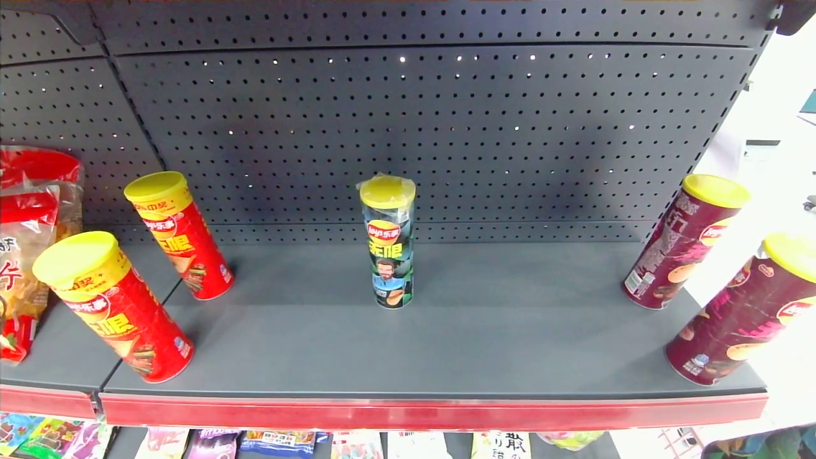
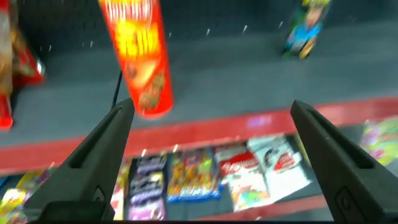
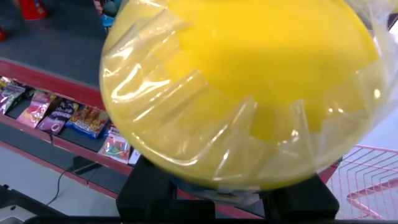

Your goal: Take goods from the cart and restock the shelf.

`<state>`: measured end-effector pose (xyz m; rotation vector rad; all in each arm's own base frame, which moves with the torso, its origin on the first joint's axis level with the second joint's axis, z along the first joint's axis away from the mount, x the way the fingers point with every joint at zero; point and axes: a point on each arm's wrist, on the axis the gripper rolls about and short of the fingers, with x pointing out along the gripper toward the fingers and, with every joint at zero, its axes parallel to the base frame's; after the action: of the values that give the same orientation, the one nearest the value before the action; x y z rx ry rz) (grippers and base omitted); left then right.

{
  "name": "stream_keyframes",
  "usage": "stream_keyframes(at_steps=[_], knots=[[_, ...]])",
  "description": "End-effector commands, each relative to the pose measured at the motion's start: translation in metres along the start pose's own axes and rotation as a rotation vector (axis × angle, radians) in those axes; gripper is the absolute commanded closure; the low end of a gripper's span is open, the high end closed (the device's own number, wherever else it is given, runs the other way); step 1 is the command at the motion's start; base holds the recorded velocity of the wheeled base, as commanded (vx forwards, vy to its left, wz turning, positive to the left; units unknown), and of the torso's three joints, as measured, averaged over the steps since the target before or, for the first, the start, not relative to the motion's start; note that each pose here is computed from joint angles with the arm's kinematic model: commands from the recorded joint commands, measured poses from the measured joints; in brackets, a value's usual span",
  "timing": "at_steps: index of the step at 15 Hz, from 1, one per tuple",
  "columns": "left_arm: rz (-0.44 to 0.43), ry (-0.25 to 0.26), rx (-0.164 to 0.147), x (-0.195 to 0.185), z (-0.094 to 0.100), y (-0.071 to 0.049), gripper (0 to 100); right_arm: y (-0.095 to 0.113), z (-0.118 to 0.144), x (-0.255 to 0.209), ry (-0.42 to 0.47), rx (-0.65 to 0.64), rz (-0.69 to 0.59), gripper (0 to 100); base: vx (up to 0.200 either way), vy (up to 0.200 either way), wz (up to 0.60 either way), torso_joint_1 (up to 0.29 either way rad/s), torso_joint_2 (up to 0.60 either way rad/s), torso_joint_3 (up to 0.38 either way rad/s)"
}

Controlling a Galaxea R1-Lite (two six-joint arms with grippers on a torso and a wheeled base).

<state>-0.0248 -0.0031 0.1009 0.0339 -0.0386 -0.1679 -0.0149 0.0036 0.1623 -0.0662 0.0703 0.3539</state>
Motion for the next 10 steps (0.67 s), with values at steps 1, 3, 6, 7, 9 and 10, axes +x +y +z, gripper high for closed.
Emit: stream_keyframes(at_steps=[1,3,6,7,9,10], knots=[[-0.171,0.062,-0.113,0.04,0.093,0.006,0,0.0,-0.003,0.002,0.019,0.002,0.018,100,0.0,0.0,0.0,0.0,0.0,0.0],[-0.438,0.157,-0.049,0.075,0.097,0.001,0,-0.001,-0.003,0.004,0.027,0.004,0.019,100,0.0,0.0,0.0,0.0,0.0,0.0],[-0.607,0.217,-0.068,0.142,0.104,-0.004,0,-0.001,0.001,0.005,0.029,0.004,0.019,100,0.0,0.0,0.0,0.0,0.0,0.0],[-0.652,0.214,-0.056,0.17,0.105,-0.006,0,-0.002,0.001,0.006,0.034,0.005,0.018,100,0.0,0.0,0.0,0.0,0.0,0.0],[-0.756,0.199,-0.001,0.219,0.101,-0.008,0,-0.002,0.002,0.007,0.038,0.006,0.02,100,0.0,0.0,0.0,0.0,0.0,0.0],[-0.801,0.197,0.034,0.238,0.095,-0.01,0,-0.002,0.002,0.007,0.039,0.007,0.021,100,0.0,0.0,0.0,0.0,0.0,0.0]])
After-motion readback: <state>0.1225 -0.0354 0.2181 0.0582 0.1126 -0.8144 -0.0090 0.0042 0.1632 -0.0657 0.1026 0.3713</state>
